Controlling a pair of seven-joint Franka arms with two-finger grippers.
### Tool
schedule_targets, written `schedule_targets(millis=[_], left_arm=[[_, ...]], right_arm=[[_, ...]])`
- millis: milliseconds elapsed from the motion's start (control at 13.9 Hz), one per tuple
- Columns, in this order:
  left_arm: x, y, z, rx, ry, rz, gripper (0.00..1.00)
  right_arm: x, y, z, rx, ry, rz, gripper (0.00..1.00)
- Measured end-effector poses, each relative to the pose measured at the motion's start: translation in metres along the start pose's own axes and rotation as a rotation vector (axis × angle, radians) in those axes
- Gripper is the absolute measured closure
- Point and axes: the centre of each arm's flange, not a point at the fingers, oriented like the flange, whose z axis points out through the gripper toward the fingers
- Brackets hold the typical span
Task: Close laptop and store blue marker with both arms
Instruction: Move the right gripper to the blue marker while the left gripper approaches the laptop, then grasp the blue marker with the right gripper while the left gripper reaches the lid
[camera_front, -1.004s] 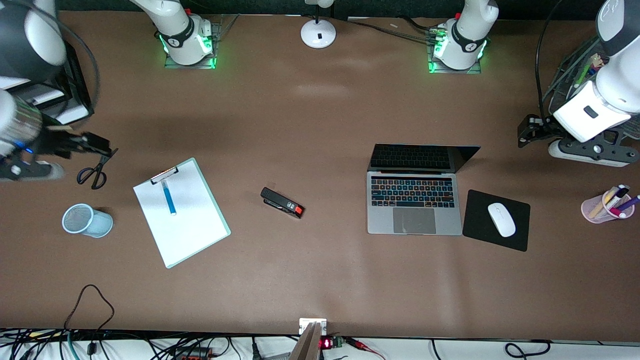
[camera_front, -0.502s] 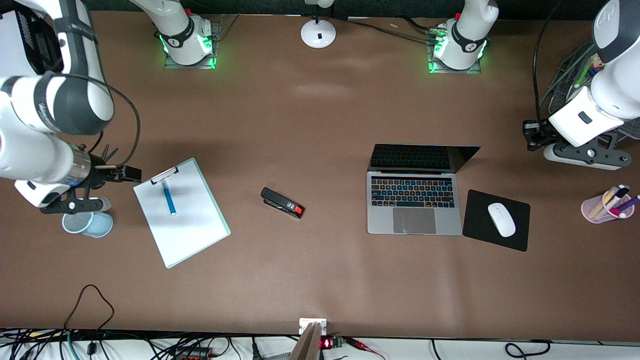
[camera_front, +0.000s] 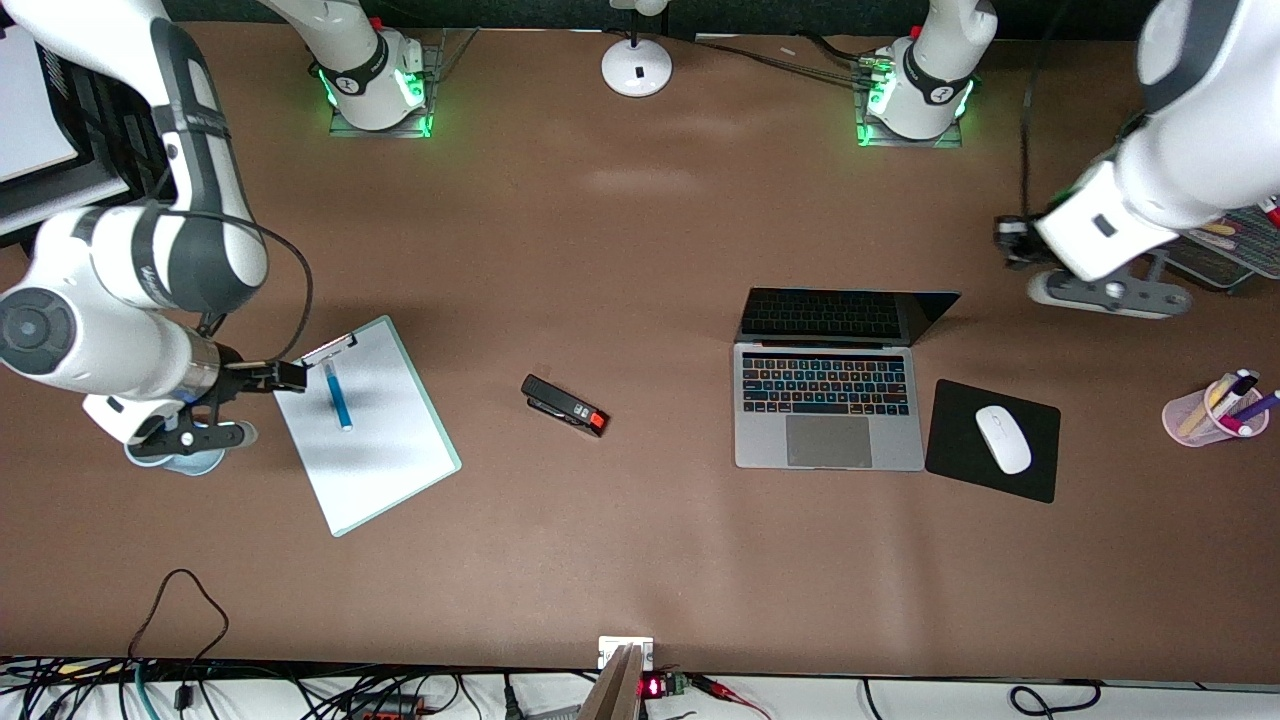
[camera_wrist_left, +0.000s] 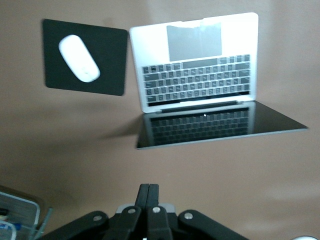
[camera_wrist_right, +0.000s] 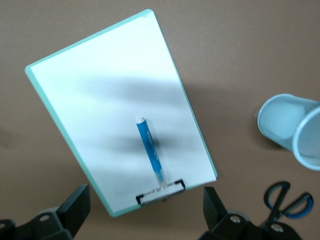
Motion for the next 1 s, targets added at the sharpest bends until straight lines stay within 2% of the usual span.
schedule_targets(millis=[287, 574, 789, 1004], left_arm=[[0.006, 0.035, 0.031, -0.053, 0.004, -0.026, 0.99], [-0.001, 0.094, 0.09, -0.038, -0.015, -0.053, 0.99], [-0.02, 0.123, 0.128, -0.012, -0.038, -0.043, 0.99], [-0.03, 0.117, 0.171, -0.001, -0.036, -0.059, 0.99]], right_arm=[[0.003, -0.001, 0.042, -0.013, 0.043, -0.085, 0.0], [0.007, -0.001, 0.084, -0.036, 0.086, -0.27, 0.0], [0.008, -0.002, 0.11, -0.042, 0.074, -0.341, 0.0], [0.008, -0.003, 0.124, -0.041, 0.062, -0.349, 0.0]])
